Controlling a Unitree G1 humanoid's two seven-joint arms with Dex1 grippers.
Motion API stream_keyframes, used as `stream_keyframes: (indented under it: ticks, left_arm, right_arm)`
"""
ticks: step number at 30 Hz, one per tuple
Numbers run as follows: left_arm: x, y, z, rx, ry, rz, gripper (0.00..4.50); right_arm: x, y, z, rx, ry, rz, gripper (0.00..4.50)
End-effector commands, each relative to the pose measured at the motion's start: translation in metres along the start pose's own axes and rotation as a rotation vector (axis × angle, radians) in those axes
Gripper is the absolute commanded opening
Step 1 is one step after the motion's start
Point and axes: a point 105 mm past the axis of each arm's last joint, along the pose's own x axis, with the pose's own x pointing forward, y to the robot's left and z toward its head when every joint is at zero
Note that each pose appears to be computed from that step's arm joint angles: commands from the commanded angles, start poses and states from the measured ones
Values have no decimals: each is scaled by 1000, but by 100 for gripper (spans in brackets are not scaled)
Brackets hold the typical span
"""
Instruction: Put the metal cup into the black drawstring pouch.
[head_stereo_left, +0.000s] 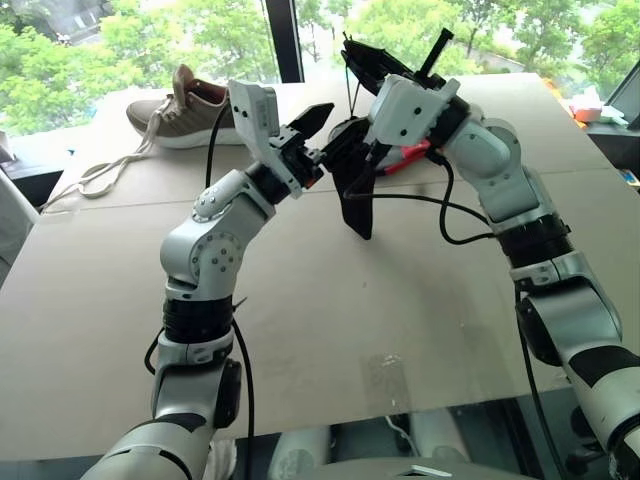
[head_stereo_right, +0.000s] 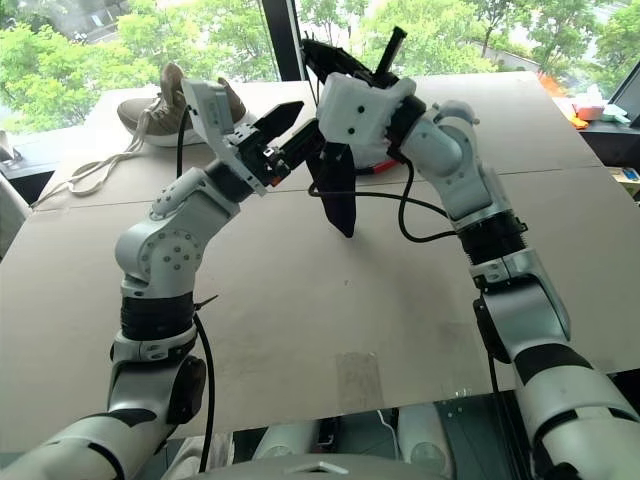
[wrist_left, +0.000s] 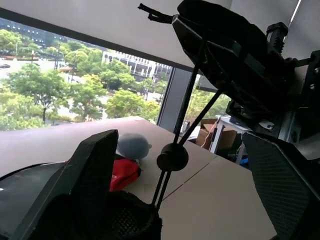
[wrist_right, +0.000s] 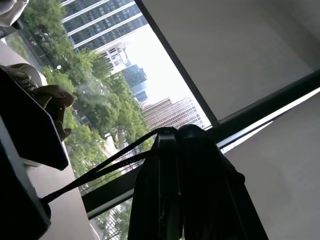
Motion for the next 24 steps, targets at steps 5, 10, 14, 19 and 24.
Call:
stream_keyframes:
  ticks: [5,10,14,19,24]
  left_arm:
    - [8,-11,13,16,-70,-70,356]
    - [8,-12,9,5,-60,-77,148]
    - [7,-12,7,-9,-45,-80,18]
    - [5,-10,0,4,-8,-65,18]
    - [-7,5,-33,120,172,-7,18]
  right_arm:
    - [10,-22,26,-35,-82,-46,0]
    - [10,-25,29,-33,-85,-54,0]
    - [11,-26,31,-30,-87,-59,0]
    - [13,-36,34,-23,-95,-94,0]
    - [14,-74,38,-2,-99,-232,0]
